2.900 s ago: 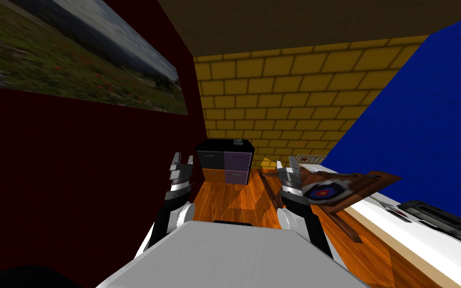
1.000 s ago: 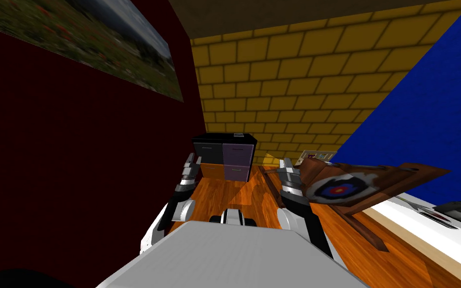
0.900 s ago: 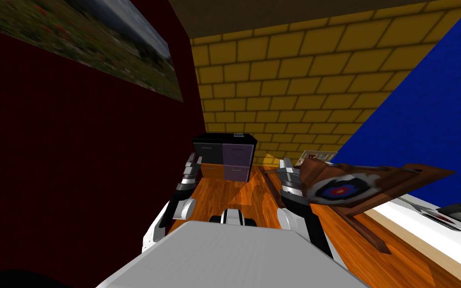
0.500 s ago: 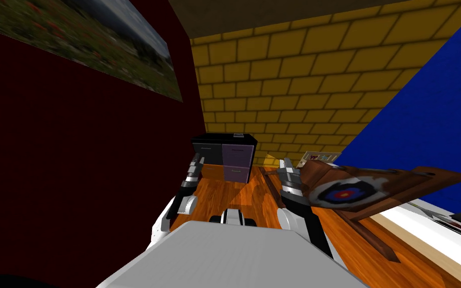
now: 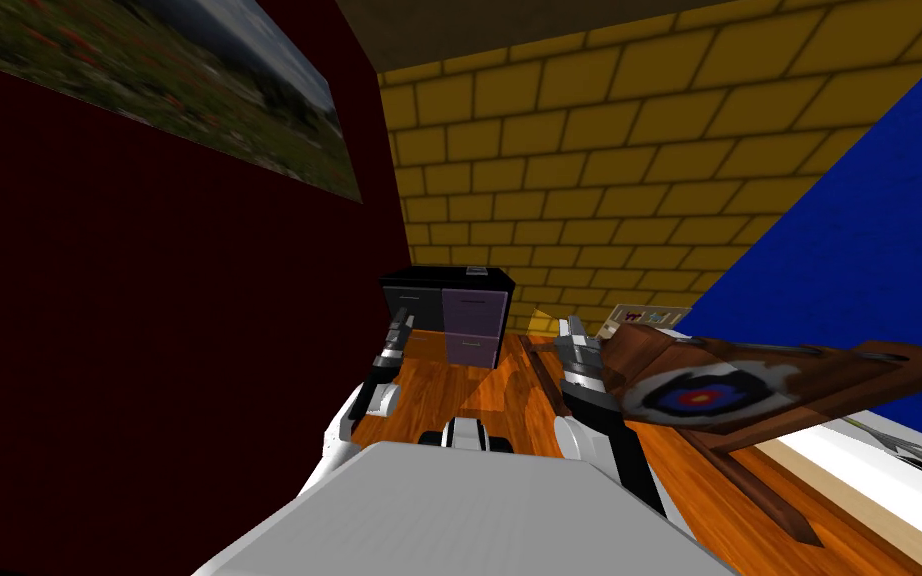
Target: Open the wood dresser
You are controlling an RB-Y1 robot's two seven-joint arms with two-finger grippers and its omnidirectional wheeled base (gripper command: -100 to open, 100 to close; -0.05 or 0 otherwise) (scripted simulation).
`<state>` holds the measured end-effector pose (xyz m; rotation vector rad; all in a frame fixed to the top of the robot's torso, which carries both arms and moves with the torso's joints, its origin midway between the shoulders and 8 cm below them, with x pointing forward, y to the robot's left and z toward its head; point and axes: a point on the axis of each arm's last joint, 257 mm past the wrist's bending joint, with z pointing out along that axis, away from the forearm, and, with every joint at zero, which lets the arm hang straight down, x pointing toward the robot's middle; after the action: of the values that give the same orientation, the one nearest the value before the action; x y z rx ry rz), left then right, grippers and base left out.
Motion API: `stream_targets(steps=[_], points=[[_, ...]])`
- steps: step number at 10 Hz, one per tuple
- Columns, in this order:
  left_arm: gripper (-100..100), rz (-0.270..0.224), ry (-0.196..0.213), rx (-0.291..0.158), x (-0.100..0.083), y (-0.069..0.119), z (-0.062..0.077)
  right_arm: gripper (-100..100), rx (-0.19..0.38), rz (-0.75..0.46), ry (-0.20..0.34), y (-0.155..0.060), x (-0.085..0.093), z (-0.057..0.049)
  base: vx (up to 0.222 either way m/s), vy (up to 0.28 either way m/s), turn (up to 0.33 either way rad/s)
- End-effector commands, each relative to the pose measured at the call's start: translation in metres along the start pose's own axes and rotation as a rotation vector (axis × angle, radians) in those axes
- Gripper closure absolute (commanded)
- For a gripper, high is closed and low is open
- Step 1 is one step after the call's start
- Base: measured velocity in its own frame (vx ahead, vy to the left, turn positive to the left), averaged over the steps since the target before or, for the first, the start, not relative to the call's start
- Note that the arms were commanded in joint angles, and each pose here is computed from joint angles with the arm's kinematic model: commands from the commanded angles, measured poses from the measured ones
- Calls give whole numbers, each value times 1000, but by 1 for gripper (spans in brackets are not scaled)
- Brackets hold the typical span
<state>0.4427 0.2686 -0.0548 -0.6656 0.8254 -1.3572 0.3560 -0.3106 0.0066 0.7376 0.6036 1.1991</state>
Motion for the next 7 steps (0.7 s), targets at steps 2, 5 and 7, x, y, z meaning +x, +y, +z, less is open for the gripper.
stream_targets(steps=[2,5,7], points=[[-100,-4,12,-40,6,28,9,0,0,0,0,0,0,0,51,-38,20],[-100,-11,20,-60,13,46,21,0,0,0,0,0,0,0,49,-44,30],[-100,-13,23,-85,16,62,24,0,0,0,0,0,0,0,51,-43,27]])
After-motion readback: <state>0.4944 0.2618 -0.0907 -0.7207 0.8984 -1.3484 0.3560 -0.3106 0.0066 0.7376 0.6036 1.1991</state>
